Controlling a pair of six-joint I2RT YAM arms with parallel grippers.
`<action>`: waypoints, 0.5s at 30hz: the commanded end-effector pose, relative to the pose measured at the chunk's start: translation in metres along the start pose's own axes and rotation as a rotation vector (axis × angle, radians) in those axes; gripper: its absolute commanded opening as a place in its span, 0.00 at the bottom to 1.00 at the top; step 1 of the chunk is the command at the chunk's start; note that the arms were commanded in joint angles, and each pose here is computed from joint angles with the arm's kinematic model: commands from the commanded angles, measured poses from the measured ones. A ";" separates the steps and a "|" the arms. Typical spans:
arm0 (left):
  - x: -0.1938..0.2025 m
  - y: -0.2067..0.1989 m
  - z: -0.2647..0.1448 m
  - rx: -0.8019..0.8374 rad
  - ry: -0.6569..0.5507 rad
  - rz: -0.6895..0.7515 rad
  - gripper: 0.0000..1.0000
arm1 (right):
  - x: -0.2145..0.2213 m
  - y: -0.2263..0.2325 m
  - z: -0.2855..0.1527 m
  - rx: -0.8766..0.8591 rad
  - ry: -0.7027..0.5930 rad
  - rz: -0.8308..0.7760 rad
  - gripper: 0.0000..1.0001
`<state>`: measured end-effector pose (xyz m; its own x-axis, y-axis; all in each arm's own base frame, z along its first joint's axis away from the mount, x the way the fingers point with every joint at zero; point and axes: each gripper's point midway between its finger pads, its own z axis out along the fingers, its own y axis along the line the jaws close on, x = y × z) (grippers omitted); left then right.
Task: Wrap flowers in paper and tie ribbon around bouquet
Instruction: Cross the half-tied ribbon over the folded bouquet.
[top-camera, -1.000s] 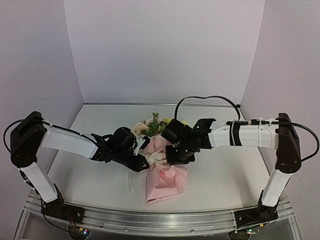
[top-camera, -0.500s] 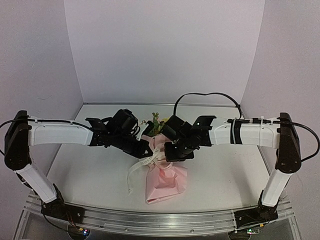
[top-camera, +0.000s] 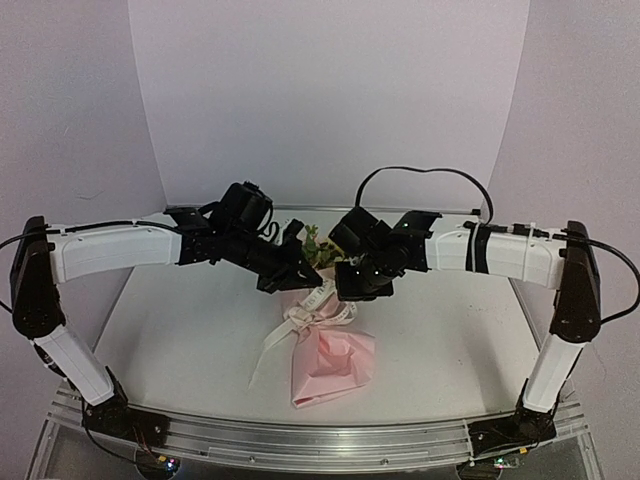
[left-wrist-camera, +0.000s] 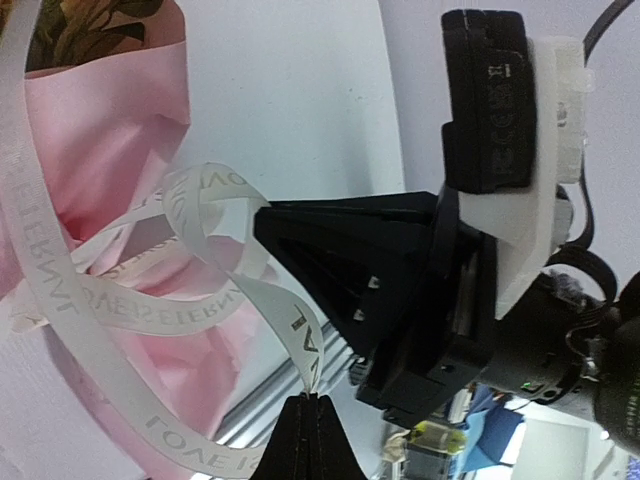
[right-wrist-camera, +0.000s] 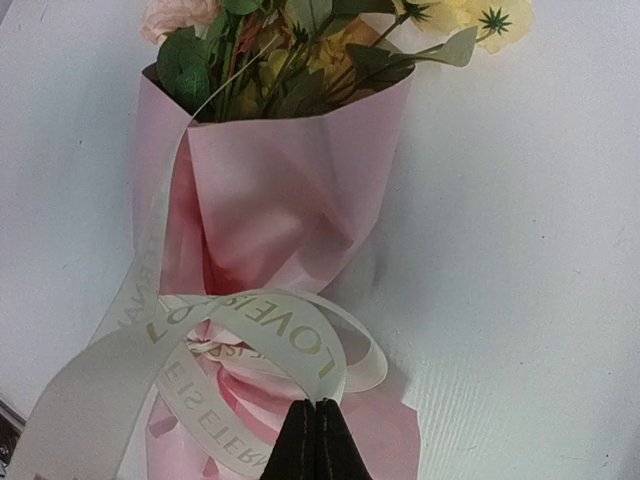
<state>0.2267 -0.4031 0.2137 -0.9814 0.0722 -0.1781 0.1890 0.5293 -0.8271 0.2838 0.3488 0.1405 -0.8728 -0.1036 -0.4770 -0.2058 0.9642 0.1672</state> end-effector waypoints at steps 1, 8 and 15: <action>-0.017 -0.050 -0.012 0.178 -0.011 -0.107 0.00 | -0.026 0.005 -0.018 -0.027 -0.061 -0.002 0.00; -0.027 -0.065 -0.043 0.314 -0.024 -0.329 0.00 | -0.032 0.004 -0.019 -0.033 -0.071 -0.005 0.00; -0.044 -0.102 -0.065 0.413 -0.106 -0.431 0.00 | -0.032 0.010 -0.011 -0.060 -0.060 -0.012 0.00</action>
<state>0.2487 -0.4011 0.2702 -0.9732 -0.1502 0.1740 -0.2113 0.2858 -0.9347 0.2969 0.3491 0.1544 -0.8582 -0.1065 -0.5022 -0.2231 0.9584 0.1779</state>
